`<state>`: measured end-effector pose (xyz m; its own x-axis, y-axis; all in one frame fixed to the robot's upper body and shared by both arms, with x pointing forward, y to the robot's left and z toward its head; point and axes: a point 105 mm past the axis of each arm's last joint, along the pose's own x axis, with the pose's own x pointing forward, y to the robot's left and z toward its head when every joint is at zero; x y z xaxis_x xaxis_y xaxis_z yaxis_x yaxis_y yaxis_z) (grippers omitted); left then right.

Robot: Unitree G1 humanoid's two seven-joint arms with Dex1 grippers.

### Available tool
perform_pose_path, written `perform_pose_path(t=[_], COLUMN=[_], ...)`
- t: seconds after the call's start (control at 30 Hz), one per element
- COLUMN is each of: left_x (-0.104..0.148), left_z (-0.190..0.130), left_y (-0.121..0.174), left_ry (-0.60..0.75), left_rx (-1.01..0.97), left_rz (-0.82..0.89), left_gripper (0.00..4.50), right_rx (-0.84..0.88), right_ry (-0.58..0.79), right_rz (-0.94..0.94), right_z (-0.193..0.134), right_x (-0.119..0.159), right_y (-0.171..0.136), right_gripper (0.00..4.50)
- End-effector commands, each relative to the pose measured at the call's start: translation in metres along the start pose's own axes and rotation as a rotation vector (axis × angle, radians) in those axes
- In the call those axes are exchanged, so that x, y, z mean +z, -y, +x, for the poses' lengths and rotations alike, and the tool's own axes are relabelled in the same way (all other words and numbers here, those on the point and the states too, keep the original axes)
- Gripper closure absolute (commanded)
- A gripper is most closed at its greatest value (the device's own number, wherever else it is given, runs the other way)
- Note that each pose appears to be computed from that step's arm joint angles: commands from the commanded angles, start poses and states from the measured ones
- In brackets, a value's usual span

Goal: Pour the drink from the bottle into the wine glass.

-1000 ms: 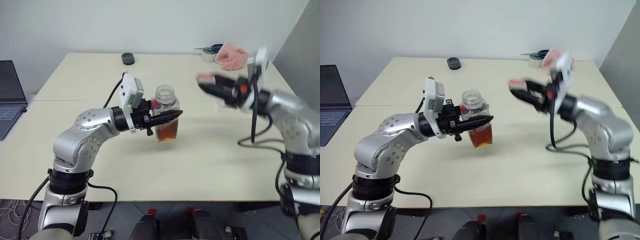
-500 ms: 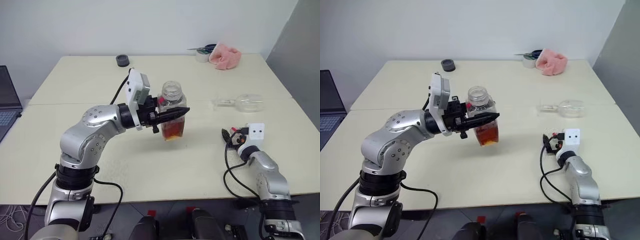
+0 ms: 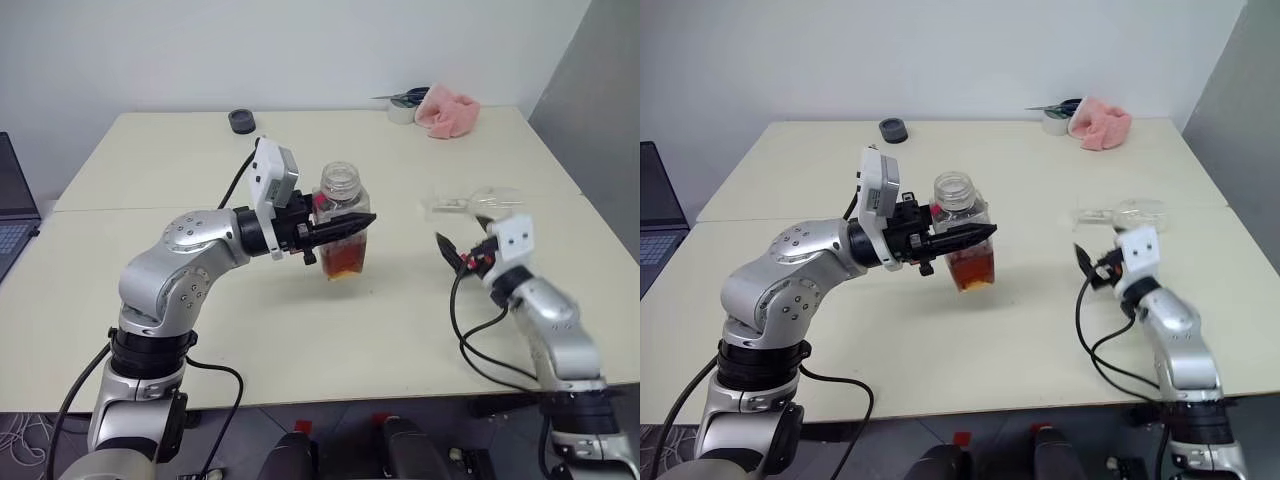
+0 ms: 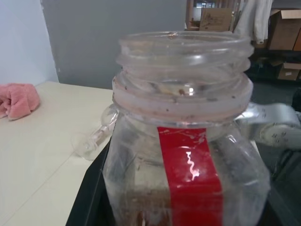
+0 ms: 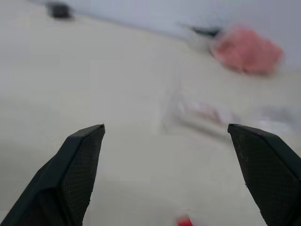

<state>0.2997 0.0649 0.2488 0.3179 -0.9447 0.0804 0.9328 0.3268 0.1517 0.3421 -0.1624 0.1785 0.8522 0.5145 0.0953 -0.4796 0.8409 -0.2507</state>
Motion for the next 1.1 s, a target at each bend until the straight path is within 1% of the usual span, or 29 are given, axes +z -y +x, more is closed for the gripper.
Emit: perform_pose_path(t=[0.03,0.1,0.13,0.27,0.37,0.43,0.5,0.53,0.7,0.83,0.9,1.1], left_x=[0.013,0.008,0.006,0.001,-0.004,-0.009,-0.018,-0.024,-0.048,-0.067,-0.072,-0.078], left_z=[-0.002,-0.008,-0.013,-0.037,-0.057,-0.071,-0.088,-0.094,-0.109,-0.119,-0.122,-0.121], left_y=[-0.016,-0.045,-0.062,-0.109,-0.133,-0.142,-0.15,-0.152,-0.15,-0.151,-0.152,-0.154], left_ry=[0.027,-0.005,-0.022,-0.039,-0.04,-0.047,-0.022,-0.014,0.029,-0.006,-0.001,0.004], left_rx=[0.107,0.285,0.393,0.707,0.928,1.037,1.151,1.185,1.229,1.241,1.249,1.232], left_rz=[0.081,0.128,0.144,0.19,0.204,0.223,0.173,0.16,0.155,0.148,0.127,0.108], left_gripper=[2.71,2.71,2.71,2.71,2.71,2.71,2.71,2.71,2.71,2.71,2.71,2.71], right_rx=[0.395,0.528,0.555,0.587,0.619,0.632,0.635,0.637,0.649,0.646,0.645,0.629], right_ry=[0.066,0.051,0.058,0.108,0.144,0.144,0.143,0.147,0.165,0.16,0.158,0.161], right_rz=[0.078,0.14,0.152,0.115,0.15,0.141,0.132,0.134,0.149,0.141,0.137,0.141], right_z=[-0.008,-0.016,-0.016,-0.003,0.004,0.008,0.013,0.015,0.02,0.021,0.021,0.022], right_x=[0.054,0.074,0.082,0.107,0.12,0.12,0.118,0.117,0.118,0.116,0.115,0.114], right_y=[-0.047,-0.057,-0.059,-0.065,-0.072,-0.077,-0.079,-0.08,-0.085,-0.086,-0.087,-0.088], right_gripper=[0.04,0.04,0.04,0.04,0.04,0.04,0.04,0.04,0.04,0.04,0.04,0.04])
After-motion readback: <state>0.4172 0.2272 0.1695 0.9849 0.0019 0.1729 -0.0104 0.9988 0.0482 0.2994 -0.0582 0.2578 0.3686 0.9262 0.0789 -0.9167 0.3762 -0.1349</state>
